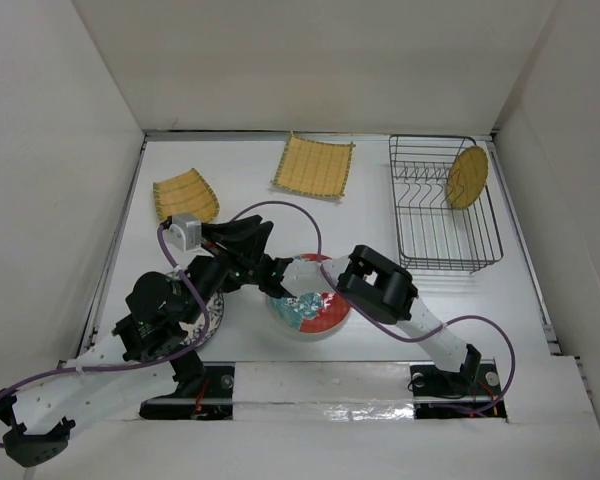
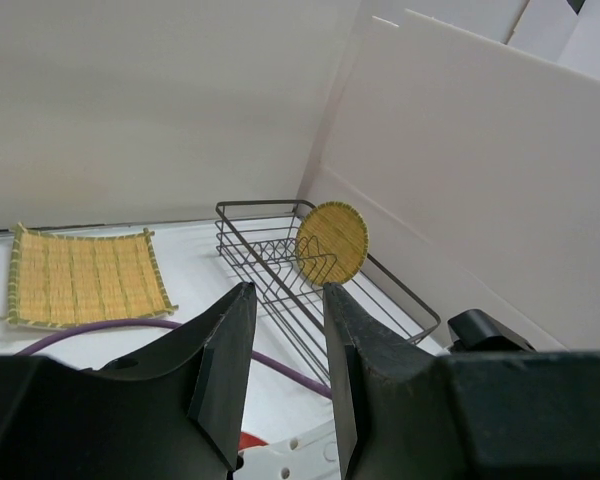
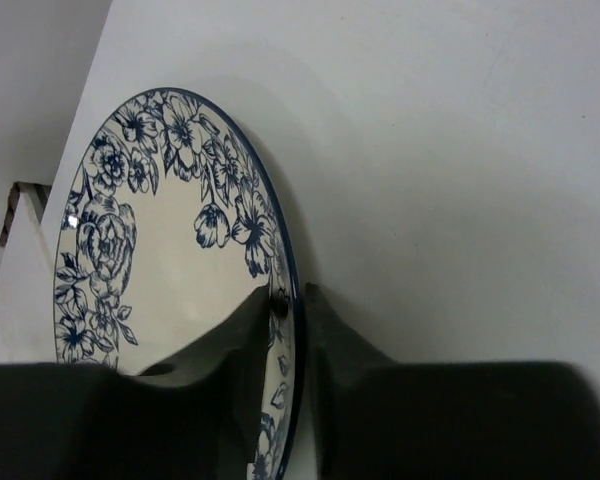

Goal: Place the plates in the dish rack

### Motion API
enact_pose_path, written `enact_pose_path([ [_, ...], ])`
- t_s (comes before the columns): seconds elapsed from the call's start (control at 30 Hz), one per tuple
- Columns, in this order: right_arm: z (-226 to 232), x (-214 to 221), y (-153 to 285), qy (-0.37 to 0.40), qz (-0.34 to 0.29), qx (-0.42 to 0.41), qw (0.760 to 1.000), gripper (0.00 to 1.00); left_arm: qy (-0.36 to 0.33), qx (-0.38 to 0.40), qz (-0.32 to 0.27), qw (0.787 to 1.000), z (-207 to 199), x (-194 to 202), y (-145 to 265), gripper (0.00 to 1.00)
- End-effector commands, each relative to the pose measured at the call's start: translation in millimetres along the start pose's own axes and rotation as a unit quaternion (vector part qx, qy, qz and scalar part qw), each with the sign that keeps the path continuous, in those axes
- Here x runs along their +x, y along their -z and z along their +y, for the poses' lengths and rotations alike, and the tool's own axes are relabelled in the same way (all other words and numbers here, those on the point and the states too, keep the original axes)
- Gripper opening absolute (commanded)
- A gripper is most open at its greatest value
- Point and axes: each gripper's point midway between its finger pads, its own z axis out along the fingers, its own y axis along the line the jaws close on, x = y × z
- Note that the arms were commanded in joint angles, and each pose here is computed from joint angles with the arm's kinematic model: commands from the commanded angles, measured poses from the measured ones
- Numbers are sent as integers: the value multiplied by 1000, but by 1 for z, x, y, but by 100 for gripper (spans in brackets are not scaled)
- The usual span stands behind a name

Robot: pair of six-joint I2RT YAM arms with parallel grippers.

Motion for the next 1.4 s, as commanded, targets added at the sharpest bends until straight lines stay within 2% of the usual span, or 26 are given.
enact_pose_path([
  [0.0, 1, 16, -1, -9, 16, -4, 1000, 17, 6, 14, -27, 1000, -6, -15, 1, 31],
  [0.07, 5, 12, 0, -9, 10, -10, 1000, 9, 6, 14, -26, 1000, -6, -14, 1, 31],
  [0.1, 9, 8, 2, -10, 5, -15, 1000, 2, 6, 13, -27, 1000, -6, -15, 1, 31],
  [0.13, 10, 8, 4, -9, 3, -16, 1000, 0, 5, 13, -27, 1000, -5, -14, 1, 31],
  [0.33, 50, -27, 28, -11, -52, -80, 995, 0, 4, 10, -31, 999, -4, -17, 2, 31],
  [0.47, 80, -77, 71, -14, -124, -123, 985, 0, 6, 7, -38, 999, -3, -22, 5, 31],
  [0.7, 98, -143, 135, -44, -209, -162, 963, 0, 8, 5, -46, 999, -2, -27, 7, 31],
  [0.9, 58, -179, 177, -51, -263, -114, 957, 0, 12, 8, -54, 998, -3, -33, 10, 31],
  [0.93, 61, -194, 198, -51, -284, -115, 951, 0, 12, 10, -53, 998, -3, -33, 10, 31],
  [0.97, 38, -199, 209, -55, -297, -90, 949, 0, 12, 11, -54, 998, -3, -33, 10, 31],
  [1.03, 19, -215, 235, -52, -329, -62, 941, 0, 13, 11, -55, 998, -3, -33, 11, 31],
  [1.27, -62, -271, 360, -23, -428, 95, 899, 0, 12, 18, -51, 998, -6, -31, 10, 31],
  [1.3, -61, -280, 390, -10, -452, 108, 886, 0, 12, 17, -49, 999, -6, -30, 9, 31],
  [1.33, -80, -293, 420, -10, -477, 141, 867, 0, 12, 19, -48, 999, -7, -30, 9, 31],
  [1.37, -93, -294, 438, -10, -480, 175, 859, 0, 13, 21, -47, 999, -7, -29, 9, 32],
])
